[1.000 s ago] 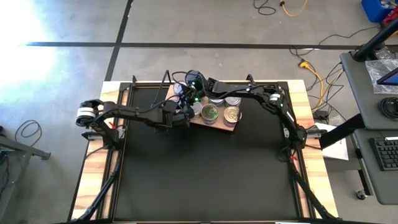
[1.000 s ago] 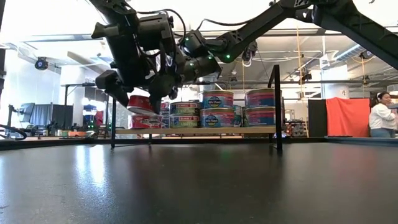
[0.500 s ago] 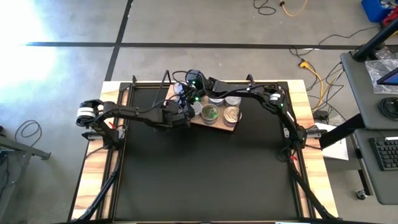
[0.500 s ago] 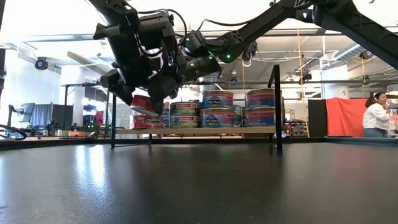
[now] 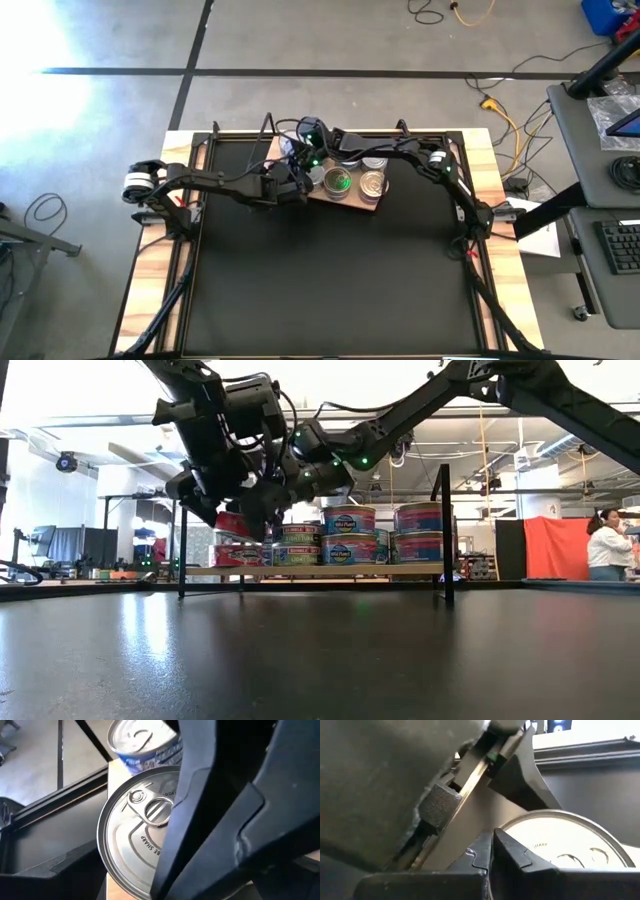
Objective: Stack canned seafood by type on shelf
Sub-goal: Stack the red tuna can on the red tuna can
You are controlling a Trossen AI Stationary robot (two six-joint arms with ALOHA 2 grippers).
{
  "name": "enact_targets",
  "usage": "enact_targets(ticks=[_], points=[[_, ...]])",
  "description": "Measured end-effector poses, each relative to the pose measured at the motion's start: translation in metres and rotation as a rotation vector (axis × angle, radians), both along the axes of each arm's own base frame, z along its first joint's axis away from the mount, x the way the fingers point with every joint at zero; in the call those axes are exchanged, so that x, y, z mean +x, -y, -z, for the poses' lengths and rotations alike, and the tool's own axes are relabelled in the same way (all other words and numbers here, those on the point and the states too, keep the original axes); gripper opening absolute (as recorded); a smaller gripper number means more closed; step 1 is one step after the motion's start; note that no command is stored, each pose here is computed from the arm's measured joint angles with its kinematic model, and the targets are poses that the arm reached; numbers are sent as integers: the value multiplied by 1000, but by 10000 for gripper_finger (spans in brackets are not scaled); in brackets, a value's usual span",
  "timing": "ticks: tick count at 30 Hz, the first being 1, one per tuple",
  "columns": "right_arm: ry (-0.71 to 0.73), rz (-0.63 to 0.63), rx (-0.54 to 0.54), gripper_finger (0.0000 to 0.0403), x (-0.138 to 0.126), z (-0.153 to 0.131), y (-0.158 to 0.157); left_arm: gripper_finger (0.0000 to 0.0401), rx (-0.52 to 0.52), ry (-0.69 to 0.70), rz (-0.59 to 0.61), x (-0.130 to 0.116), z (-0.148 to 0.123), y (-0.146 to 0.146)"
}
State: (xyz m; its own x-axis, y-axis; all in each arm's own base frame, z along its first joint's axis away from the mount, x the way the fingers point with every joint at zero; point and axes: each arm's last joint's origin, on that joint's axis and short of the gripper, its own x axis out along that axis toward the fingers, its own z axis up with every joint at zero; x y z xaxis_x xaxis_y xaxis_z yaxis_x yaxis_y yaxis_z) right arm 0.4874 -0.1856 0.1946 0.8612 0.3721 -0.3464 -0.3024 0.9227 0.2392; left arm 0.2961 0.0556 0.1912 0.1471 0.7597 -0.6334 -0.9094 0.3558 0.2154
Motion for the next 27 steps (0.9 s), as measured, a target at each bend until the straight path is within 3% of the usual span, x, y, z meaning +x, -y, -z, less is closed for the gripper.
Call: enact_targets(ticks=[14, 27], points=[[-50, 24, -91, 12, -4, 7, 4, 400, -2, -6, -3, 0, 0, -4], [-67, 58, -95, 12, -6, 8, 9, 400, 0, -8, -50, -3, 0, -15]])
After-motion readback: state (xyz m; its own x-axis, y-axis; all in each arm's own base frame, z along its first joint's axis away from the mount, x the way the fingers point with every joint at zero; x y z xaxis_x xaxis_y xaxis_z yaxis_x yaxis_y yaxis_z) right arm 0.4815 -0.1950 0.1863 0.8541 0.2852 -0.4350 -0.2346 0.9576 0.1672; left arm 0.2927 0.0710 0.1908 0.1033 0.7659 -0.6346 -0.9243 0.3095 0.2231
